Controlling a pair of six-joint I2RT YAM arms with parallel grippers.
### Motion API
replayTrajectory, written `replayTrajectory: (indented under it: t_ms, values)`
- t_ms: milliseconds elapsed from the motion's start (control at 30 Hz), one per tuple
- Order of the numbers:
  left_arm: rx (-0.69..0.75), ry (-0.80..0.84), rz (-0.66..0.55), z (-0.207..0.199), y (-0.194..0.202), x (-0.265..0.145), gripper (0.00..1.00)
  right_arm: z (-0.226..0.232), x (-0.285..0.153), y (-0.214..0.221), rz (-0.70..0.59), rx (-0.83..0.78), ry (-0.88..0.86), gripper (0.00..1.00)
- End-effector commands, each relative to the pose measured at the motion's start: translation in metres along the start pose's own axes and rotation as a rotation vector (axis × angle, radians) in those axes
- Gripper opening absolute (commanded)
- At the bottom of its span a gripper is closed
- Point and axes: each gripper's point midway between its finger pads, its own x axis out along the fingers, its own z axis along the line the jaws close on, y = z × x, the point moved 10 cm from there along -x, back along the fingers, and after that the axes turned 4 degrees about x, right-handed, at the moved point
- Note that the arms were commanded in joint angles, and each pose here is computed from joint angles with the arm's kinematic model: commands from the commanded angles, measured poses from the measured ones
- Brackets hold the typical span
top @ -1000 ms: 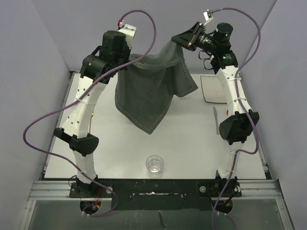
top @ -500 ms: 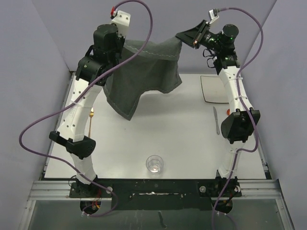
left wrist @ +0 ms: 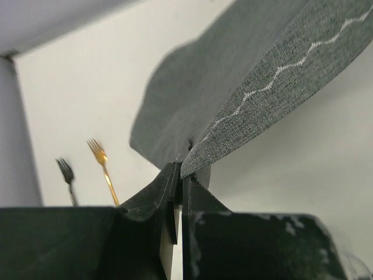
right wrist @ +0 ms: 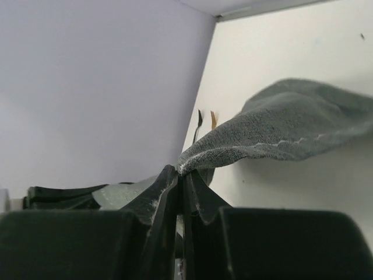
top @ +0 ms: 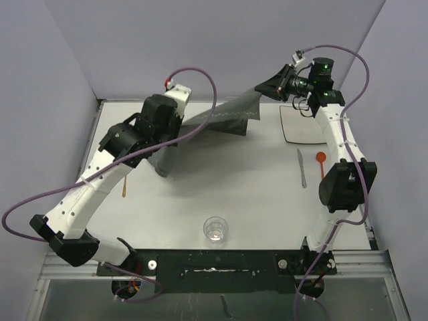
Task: Set the dinner table for one person
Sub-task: Flatten out the napkin at the center of the board.
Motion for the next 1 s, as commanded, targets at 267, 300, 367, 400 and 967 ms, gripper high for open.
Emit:
replayTrajectory:
  t_ms: [267,300,367,400,967]
  values:
    - [-0.209,0.248,0.496,-0.047,0.129,-0.005,0.00,-0.026,-0.075,0.087,0.085,0.028,0.589,0.00]
    - [-0.220,0.266,0.511,-0.052,0.134,0.000,0.00,-0.031,-0.078,0.091,0.086,0.032,0.643,0.00]
    - [-0.237,0.305,0.538,-0.060,0.143,0.007,0.00,-0.036,-0.084,0.097,0.096,0.027,0.725,0.00]
    - [-0.246,0.321,0.546,-0.064,0.147,0.010,0.00,-0.038,-0.087,0.100,0.110,0.025,0.765,0.00]
    - [-0.220,0.376,0.724,-0.115,0.194,0.080,0.00,-0.081,-0.063,0.153,0.362,-0.076,1.186,0.02]
